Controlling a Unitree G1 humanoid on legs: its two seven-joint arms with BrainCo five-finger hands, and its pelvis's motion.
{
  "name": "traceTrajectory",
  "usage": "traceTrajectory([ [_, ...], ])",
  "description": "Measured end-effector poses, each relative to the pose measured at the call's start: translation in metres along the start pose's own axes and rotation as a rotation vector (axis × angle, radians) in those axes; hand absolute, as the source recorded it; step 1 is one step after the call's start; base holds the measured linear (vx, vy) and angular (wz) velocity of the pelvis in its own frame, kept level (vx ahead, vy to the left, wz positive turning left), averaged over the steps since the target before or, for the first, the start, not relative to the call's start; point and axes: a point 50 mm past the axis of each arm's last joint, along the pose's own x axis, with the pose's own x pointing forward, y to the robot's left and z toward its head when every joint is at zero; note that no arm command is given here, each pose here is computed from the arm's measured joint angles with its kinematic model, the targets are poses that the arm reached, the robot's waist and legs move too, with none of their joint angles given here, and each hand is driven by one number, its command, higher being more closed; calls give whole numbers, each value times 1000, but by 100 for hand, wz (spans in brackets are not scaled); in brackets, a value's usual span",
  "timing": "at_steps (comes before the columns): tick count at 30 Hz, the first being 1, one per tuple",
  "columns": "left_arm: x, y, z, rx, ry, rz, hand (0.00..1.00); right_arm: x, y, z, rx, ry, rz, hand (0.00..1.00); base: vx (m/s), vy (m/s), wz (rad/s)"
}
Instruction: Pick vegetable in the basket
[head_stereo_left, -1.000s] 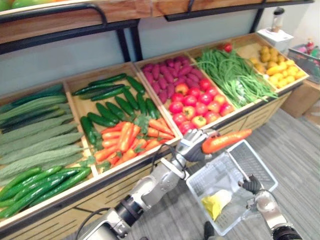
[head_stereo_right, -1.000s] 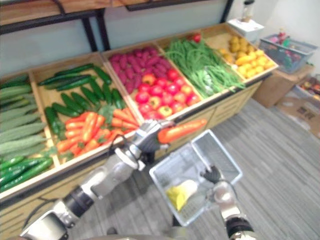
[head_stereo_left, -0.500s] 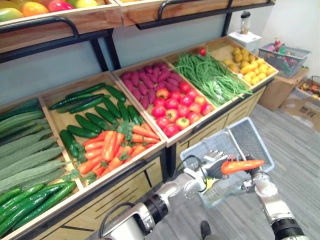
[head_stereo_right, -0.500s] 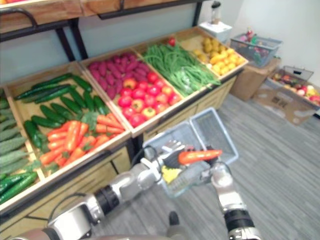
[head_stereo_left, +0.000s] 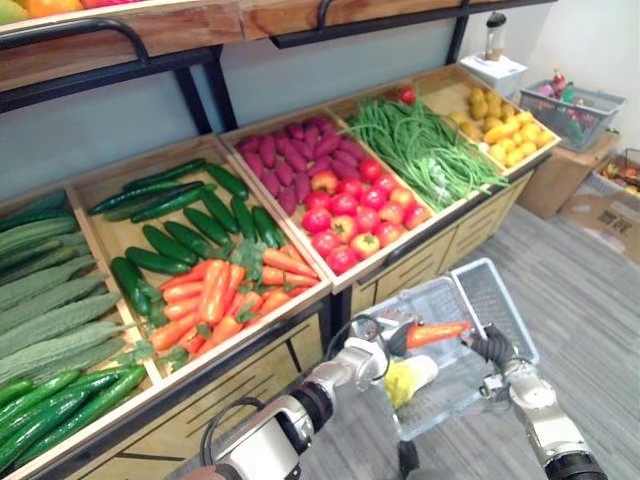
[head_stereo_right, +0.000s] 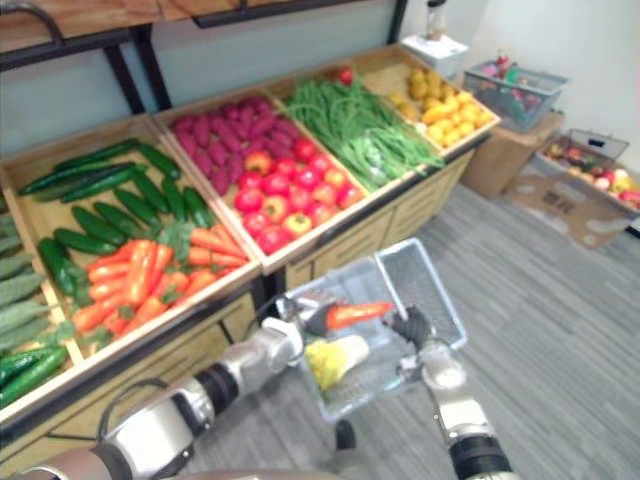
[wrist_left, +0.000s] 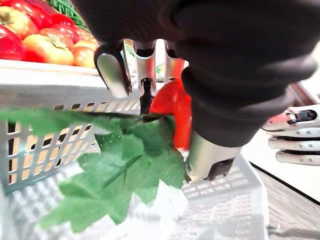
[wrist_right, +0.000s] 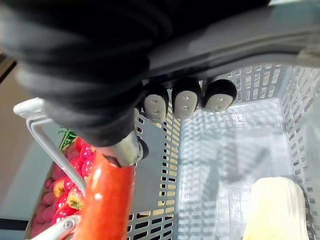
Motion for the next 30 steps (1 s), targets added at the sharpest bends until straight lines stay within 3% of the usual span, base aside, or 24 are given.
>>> traceTrajectory([
  [12,0,11,-18,26,47,17,100,-3,-17,8,-31,-44,29,100,2,-4,-2],
  [13,0,11,-18,31,47,18,0,-3,-18,9,-36,-44,28,100,9,-13,-5],
  [30,-1,9,-23,43,74,14,0,-4,-24,7,-47,-38,19,100,6,-3,-2],
])
